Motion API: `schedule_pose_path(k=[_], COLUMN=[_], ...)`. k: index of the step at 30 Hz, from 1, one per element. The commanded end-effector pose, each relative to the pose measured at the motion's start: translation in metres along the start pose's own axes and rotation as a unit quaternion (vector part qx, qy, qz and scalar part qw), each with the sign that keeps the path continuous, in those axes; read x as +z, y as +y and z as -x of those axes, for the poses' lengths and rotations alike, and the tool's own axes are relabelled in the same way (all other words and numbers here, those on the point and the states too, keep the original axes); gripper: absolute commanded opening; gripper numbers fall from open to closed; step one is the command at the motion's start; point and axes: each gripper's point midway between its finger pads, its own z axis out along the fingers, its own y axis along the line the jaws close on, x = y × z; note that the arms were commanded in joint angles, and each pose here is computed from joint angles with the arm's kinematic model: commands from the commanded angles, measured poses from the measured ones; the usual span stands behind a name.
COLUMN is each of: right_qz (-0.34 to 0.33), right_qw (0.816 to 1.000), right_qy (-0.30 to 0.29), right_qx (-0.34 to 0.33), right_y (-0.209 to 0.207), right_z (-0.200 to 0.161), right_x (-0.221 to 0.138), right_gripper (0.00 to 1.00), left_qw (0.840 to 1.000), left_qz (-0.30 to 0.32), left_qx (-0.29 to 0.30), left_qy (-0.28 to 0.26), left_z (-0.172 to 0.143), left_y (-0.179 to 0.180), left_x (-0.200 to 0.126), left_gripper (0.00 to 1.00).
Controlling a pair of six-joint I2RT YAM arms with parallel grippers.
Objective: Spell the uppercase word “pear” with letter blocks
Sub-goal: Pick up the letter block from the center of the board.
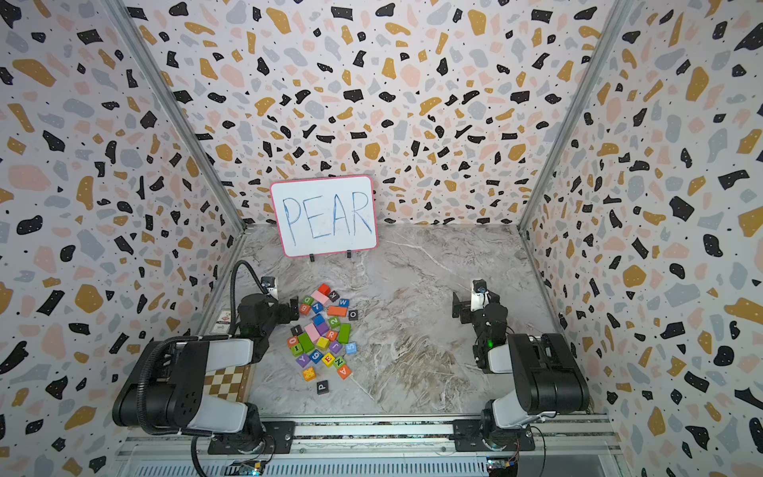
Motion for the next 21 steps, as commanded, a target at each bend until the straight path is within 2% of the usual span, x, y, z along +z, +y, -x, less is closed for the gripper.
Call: schedule_pose_path(k=[1, 21], right_qz=[-0.003, -0.001], right_qw=[1.000, 1.000], right_qy=[-0.017, -0.014], right_qx=[-0.002, 0.002], right_y=[-0.0004, -0.0013], right_z=[0.0122, 0.0112], right_x=[-0.0001, 0.0014], right_gripper=[0.99, 0.99], left_qw=[0.999, 0.999], left_qz=[0.005, 0.011], left_qx=[-0.001, -0.008], left_qy=[-0.041, -0.039], left_z=[0.0203, 0.0204], left_y=[0.0027, 0.0056], left_x=[-0.0071, -0.0055], left_gripper=[0.99, 0.99])
